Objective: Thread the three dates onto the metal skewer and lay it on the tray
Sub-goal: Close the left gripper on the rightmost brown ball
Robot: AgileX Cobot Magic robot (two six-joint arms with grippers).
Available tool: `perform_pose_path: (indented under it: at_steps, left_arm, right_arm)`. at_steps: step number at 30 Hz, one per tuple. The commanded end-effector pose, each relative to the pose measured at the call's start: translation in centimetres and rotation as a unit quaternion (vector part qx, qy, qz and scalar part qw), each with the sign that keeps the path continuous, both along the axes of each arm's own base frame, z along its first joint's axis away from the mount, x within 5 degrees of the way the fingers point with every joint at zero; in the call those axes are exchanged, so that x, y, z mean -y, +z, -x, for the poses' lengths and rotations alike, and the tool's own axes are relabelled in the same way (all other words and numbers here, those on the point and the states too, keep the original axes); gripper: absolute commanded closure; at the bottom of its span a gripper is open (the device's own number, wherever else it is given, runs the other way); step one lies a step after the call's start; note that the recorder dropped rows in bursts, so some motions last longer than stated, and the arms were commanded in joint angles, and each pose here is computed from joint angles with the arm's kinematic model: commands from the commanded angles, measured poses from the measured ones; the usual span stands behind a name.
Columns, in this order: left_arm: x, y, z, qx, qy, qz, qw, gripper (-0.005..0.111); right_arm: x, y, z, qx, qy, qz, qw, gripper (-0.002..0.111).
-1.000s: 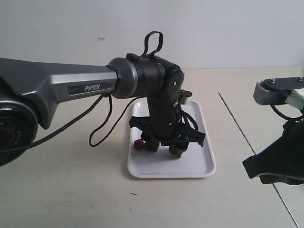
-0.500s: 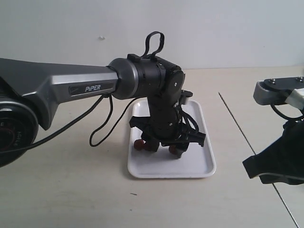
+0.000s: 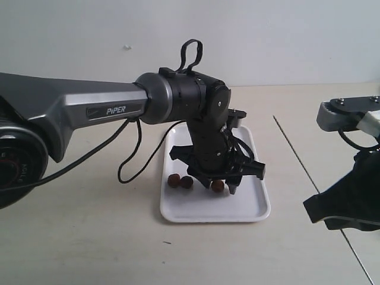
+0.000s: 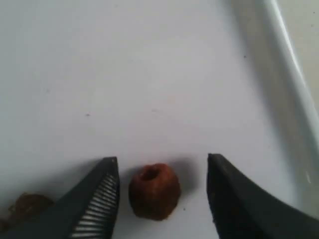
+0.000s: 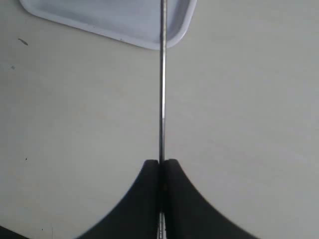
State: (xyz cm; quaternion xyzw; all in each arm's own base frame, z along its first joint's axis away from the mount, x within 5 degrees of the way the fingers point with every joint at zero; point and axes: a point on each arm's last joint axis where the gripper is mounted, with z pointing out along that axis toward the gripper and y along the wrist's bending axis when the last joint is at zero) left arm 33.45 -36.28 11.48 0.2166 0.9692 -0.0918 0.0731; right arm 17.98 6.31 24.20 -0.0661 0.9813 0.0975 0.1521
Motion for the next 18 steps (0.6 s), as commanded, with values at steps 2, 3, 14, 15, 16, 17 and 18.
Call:
perform_pose_path:
  at_steps: [2,3,14,15,16,17,18]
  left_arm:
    - [-0.08,-1.97,0.55,-0.031,0.004,-0.013,0.999,0.07]
    - [-0.11,-1.98,0.58,-0.032,0.004,-0.014,0.999,0.07]
    - [-0.75,-2.08,0.79,-0.041,-0.008,-0.051,0.998,0.068]
    - [-0.75,-2.08,0.79,-0.041,-0.008,-0.051,0.998,0.068]
    - [-0.73,-2.08,0.77,-0.04,-0.007,-0.05,0.998,0.068]
    - [-0.68,-2.07,0.71,-0.037,-0.007,-0.047,0.998,0.068]
    - [-0.65,-2.07,0.68,-0.036,-0.007,-0.045,0.998,0.068]
  right_arm:
    - [0.07,0.03,0.11,0.005,0.003,0.002,1.0,0.108]
    - [0.07,0.03,0.11,0.005,0.003,0.002,1.0,0.108]
    - [0.07,0.02,0.13,0.003,0.004,0.003,1.0,0.108]
    - [0.07,0.02,0.13,0.003,0.004,0.003,1.0,0.108]
    - [0.07,0.02,0.13,0.003,0.004,0.003,1.0,0.108]
    - [0.07,0.01,0.15,0.002,0.004,0.003,1.0,0.108]
    - [0.07,0.01,0.15,0.002,0.004,0.003,1.0,0.108]
